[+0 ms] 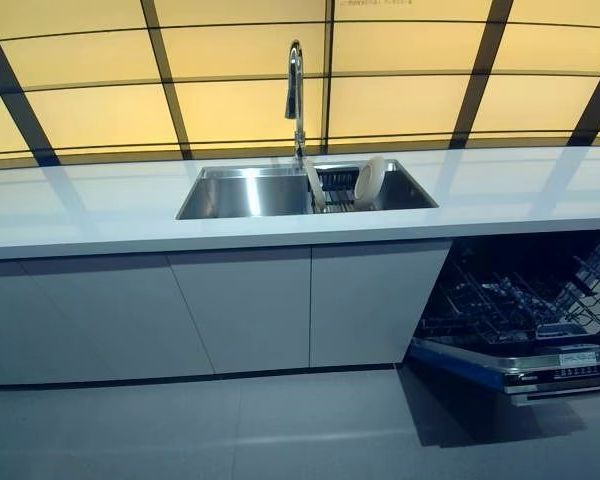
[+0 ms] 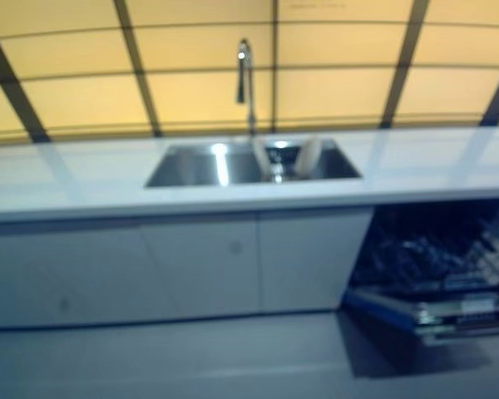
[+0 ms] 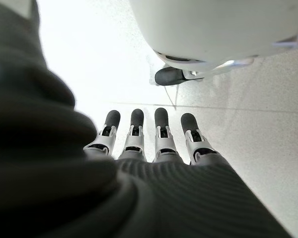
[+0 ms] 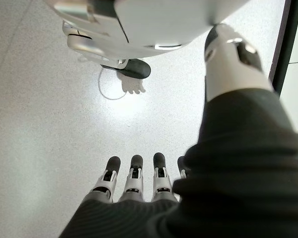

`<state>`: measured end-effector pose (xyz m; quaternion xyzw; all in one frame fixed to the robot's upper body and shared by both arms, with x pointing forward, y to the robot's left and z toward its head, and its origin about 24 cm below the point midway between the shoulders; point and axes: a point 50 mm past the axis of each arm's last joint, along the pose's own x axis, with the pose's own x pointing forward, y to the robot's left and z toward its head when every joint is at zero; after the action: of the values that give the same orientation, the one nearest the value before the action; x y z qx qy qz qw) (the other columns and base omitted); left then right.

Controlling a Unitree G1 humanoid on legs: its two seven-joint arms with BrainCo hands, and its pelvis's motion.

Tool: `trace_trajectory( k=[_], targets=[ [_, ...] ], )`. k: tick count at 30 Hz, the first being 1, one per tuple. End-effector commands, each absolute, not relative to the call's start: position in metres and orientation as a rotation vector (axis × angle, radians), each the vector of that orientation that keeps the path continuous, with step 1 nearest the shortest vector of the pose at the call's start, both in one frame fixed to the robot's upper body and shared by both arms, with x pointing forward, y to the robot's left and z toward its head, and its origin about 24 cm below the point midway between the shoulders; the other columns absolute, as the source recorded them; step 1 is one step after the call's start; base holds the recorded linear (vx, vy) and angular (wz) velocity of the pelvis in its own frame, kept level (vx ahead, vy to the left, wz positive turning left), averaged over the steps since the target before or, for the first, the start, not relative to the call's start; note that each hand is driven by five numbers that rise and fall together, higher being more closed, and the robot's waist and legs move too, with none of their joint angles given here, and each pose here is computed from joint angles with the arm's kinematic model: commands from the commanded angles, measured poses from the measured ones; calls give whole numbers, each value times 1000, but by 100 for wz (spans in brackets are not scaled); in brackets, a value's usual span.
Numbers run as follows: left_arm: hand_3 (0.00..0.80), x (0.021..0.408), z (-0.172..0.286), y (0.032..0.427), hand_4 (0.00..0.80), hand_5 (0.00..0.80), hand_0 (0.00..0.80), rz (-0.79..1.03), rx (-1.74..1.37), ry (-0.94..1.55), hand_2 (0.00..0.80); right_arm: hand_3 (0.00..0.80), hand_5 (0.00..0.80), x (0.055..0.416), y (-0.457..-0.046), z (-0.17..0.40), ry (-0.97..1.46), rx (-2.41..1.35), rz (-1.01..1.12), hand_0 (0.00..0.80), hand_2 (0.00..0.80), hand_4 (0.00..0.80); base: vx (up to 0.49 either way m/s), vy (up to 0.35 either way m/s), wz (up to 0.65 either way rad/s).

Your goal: Take plates into dishwasher

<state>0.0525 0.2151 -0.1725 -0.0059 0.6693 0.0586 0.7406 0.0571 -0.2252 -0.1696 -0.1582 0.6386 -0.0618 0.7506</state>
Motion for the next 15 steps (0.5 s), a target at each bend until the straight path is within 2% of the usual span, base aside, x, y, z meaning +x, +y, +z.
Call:
trace_trajectory(
  k=[1, 15],
  targets=[
    [0, 69, -173, 203, 0, 0, 0, 85, -30, 1457, 0, 0, 0, 66, -222, -170, 1423, -389, -83, 0, 0, 0, 0, 0, 0],
    [0, 65, -173, 209, 0, 0, 0, 109, 40, 1469, 0, 0, 0, 64, -221, -171, 1453, -381, -74, 0, 0, 0, 0, 0, 0]
  ],
)
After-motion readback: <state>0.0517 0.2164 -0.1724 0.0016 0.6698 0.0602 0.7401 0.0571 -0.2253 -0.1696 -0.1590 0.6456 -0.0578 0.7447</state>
